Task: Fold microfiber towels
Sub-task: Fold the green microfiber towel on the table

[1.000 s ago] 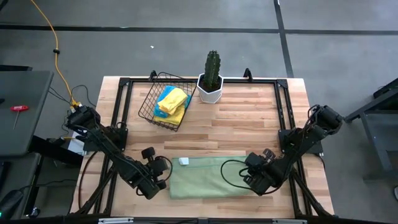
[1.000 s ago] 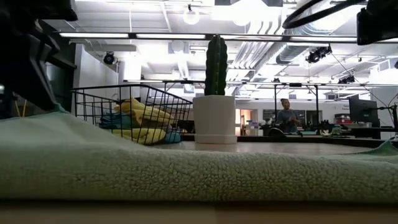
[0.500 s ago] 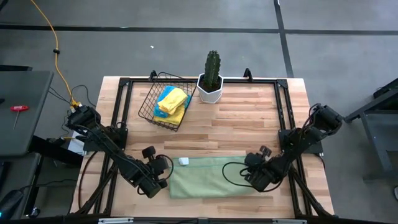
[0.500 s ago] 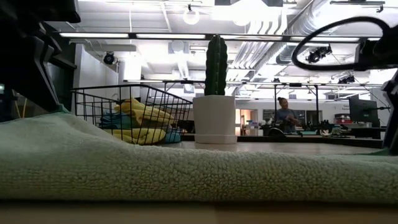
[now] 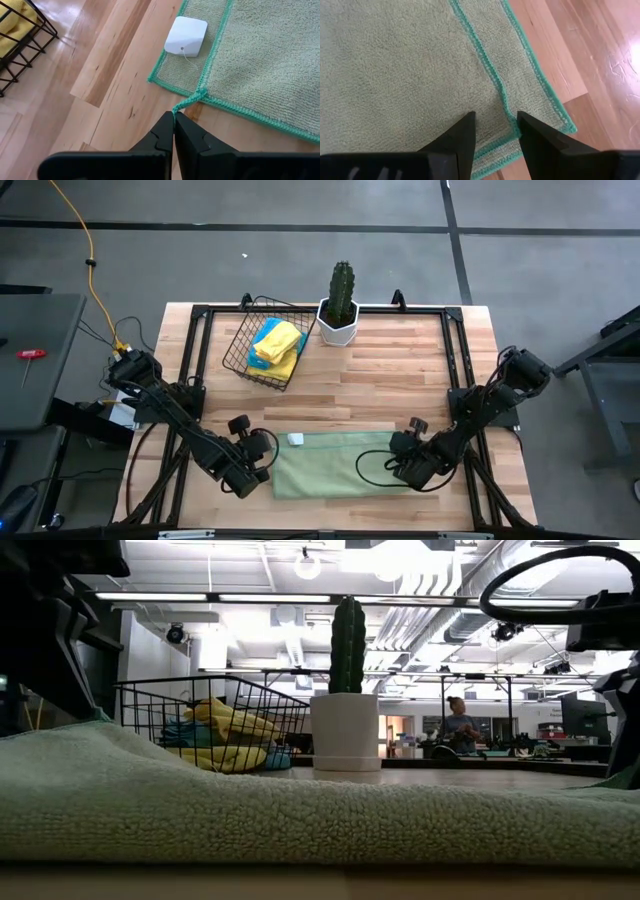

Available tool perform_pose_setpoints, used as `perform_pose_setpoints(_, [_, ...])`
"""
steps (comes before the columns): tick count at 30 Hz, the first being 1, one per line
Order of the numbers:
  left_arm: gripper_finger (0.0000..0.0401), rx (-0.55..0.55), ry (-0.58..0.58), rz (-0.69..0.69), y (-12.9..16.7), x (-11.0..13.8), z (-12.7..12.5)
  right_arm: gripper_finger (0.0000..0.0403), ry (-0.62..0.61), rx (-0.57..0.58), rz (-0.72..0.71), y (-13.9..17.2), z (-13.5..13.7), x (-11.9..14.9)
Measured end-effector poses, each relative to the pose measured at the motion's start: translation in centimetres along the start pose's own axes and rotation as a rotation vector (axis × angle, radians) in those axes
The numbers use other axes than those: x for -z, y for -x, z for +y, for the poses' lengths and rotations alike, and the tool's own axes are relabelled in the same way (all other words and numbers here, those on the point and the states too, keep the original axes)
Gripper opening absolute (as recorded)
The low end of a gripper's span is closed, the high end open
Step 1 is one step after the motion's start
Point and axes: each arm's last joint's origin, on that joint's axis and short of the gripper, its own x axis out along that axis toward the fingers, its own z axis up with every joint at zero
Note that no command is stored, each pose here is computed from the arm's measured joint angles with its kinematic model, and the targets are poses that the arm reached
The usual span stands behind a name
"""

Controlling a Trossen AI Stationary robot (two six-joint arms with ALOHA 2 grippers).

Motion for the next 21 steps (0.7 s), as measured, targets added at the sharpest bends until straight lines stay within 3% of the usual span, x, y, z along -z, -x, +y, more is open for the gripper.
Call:
perform_pose_setpoints(6, [0.0001, 0.000, 0.000, 0.000, 0.0, 0.0, 0.0, 0.0114, 0.022, 0.001, 0.001, 0.0, 0.0, 0.0])
perform_pose_setpoints(13, [0.0001, 0.000, 0.000, 0.000, 0.0, 0.0, 0.0, 0.0012, 0.043, 0.014, 0.031, 0.2, -0.3, 0.1])
perform_pose_setpoints(21, [0.0001, 0.007, 0.005, -0.003, 0.0, -0.1, -0.1, 0.0004, 0.058, 0.023, 0.025, 2.5, -0.1, -0.3])
